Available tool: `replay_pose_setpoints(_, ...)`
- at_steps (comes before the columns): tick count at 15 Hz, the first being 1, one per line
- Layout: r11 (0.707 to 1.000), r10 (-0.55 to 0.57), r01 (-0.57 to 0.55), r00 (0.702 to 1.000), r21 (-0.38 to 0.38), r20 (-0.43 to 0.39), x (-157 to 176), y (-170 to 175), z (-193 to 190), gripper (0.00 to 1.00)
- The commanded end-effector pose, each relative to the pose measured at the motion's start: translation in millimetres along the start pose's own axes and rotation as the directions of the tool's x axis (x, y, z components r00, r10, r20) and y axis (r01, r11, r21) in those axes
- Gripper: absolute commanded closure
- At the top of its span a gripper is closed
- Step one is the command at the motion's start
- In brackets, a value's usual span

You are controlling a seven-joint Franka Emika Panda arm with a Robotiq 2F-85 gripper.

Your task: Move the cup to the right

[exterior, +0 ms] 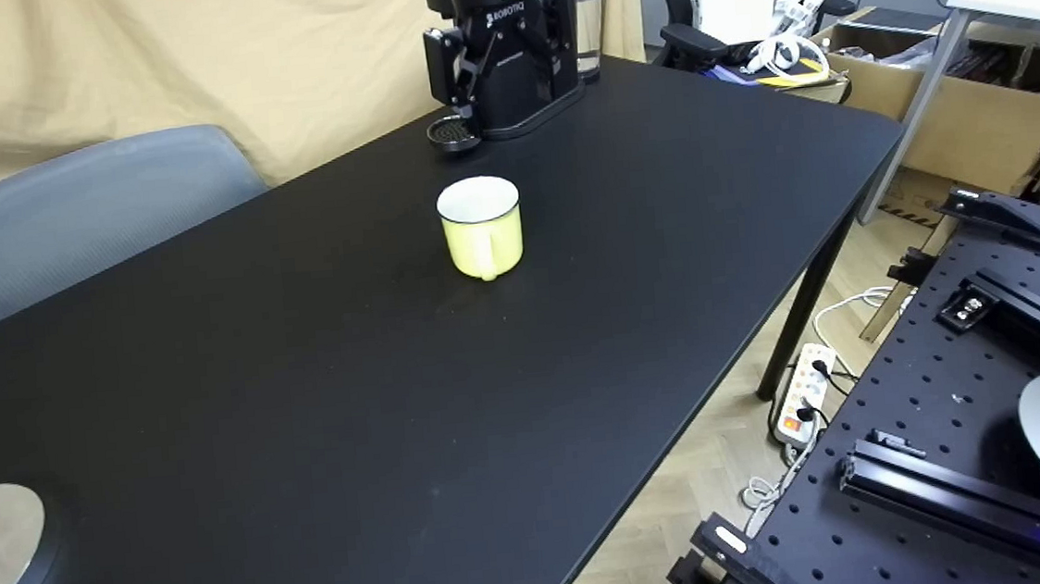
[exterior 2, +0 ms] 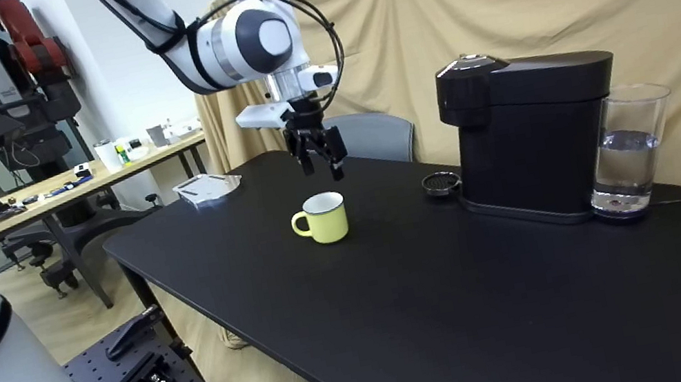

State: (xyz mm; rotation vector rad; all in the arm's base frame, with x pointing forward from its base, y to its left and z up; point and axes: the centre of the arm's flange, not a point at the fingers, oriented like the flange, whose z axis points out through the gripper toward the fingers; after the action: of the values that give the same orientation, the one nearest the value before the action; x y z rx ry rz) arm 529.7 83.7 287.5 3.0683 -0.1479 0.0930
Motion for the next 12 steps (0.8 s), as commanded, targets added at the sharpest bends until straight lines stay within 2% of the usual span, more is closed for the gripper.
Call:
replay_pose_setpoints(1, 0.999, 0.038, -0.037, 0.999, -0.003, 0.015, 2, -4, 29, 0.00)
replay_pose_setpoints(8, 0.999, 0.054, -0.054, 0.997, -0.004, 0.052, 7, -13, 82, 0.00)
replay_pose_setpoints(9, 0.998, 0.057, -0.057, 0.997, -0.006, 0.057, 9, -14, 88, 0.03)
replay_pose_setpoints(10, 0.998, 0.061, -0.060, 0.996, -0.009, 0.064, 10, -15, 93, 0.27)
replay_pose_setpoints(12, 0.998, 0.064, -0.063, 0.995, -0.013, 0.078, 12, -16, 103, 0.31)
